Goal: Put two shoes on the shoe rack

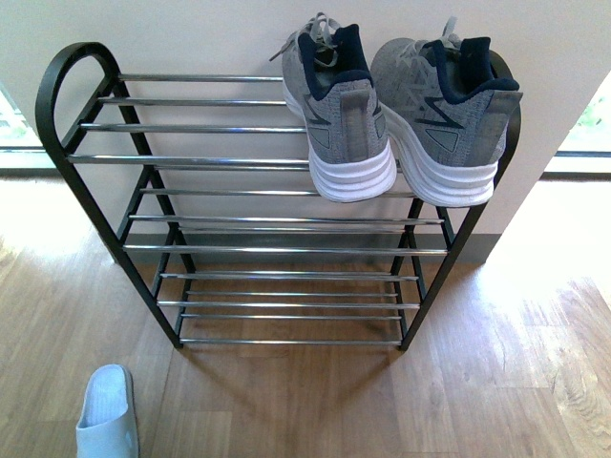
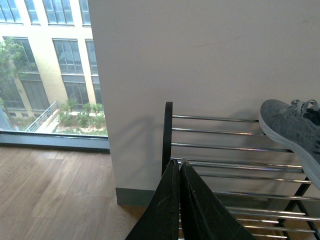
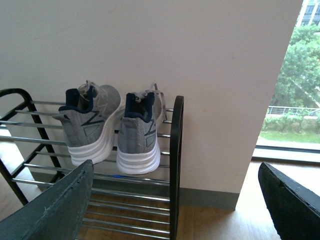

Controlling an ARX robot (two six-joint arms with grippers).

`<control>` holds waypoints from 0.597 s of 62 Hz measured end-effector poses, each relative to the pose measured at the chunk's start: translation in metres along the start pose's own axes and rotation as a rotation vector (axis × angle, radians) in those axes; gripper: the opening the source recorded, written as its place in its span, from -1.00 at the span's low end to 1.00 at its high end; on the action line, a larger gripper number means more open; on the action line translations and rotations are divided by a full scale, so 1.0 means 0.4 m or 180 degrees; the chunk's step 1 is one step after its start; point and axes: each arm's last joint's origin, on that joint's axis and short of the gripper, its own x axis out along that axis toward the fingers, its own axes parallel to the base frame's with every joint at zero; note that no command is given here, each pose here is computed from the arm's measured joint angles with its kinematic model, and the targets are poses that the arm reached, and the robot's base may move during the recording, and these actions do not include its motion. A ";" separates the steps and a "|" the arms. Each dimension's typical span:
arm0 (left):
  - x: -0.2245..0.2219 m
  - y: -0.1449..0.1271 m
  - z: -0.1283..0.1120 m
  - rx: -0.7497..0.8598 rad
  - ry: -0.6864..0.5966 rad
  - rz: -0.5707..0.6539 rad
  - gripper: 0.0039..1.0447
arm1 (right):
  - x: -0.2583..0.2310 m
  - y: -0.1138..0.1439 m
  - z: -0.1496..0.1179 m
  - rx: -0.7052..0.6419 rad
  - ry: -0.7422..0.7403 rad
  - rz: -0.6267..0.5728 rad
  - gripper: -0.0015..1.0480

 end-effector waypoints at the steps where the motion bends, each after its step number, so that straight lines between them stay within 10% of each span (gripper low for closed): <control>1: -0.002 0.000 -0.001 0.0000 -0.0004 0.0000 -0.98 | 0.000 0.000 0.000 0.0000 0.0000 0.0000 0.82; 37: -0.040 0.000 -0.035 0.0004 0.0047 0.0000 -0.98 | 0.000 0.000 0.000 0.0000 -0.0001 0.0001 0.82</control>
